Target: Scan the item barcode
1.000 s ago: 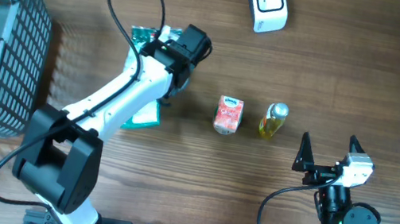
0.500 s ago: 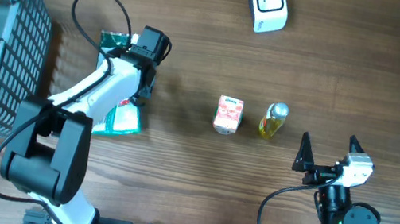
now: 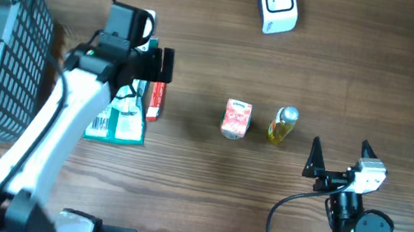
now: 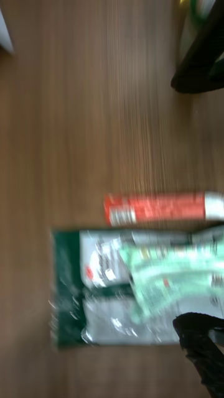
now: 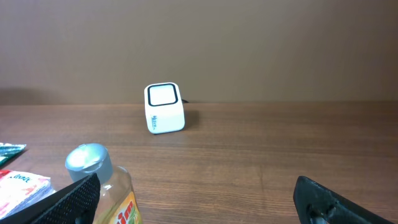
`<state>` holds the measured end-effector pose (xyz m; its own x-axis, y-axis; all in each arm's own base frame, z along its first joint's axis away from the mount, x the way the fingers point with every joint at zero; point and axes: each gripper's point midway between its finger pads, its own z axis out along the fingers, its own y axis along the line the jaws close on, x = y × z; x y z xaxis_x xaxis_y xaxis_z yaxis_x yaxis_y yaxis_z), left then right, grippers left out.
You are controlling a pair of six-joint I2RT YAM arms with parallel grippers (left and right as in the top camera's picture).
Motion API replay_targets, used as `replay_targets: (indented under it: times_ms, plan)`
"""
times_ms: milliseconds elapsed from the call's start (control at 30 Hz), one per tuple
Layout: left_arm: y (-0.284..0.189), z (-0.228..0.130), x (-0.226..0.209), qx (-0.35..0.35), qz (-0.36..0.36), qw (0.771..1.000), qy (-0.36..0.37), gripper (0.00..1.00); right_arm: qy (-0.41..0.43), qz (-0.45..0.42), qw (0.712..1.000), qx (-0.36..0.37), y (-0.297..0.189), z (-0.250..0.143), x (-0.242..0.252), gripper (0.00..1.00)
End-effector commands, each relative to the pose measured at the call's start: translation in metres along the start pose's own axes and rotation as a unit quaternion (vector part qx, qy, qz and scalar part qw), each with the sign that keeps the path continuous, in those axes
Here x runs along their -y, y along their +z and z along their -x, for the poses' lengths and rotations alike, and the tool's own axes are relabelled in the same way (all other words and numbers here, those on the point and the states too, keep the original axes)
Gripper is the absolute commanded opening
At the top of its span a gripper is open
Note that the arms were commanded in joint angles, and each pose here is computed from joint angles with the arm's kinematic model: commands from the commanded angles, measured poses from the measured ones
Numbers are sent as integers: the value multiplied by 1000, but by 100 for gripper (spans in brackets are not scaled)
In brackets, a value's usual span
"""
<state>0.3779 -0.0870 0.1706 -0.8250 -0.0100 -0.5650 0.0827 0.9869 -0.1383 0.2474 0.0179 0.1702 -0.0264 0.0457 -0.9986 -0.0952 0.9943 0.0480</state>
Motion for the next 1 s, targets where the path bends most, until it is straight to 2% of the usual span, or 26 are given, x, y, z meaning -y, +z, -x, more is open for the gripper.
replay_targets:
  times_ms: [0,33,67,100,133,267,333,467,967]
  plan:
    - [-30,-1,55,-3,-154,988,7,100,-7,4,1000,0,0,0,-1,100]
    - [-32,-5,61,-11,-174,985,4,95,-7,4,1000,0,0,0,-1,100]
    - [-32,-11,71,-24,-202,979,3,75,-7,4,1000,0,0,0,-1,100]
    - [-31,-17,80,-37,-217,976,6,50,-7,4,1000,0,0,0,-1,100]
    - [-27,-22,85,-51,-220,974,1,43,-7,4,1000,0,0,0,-1,100]
    - [2,-60,126,-129,-235,963,19,48,-7,4,1000,0,0,0,-1,100]
    - [17,-84,148,-167,-242,955,44,42,-7,4,1000,0,0,0,-1,100]
    - [30,-109,165,-205,-243,946,63,37,-7,4,1000,0,0,0,-1,100]
    - [48,-127,173,-242,-231,942,32,33,-7,4,1000,0,0,0,-1,100]
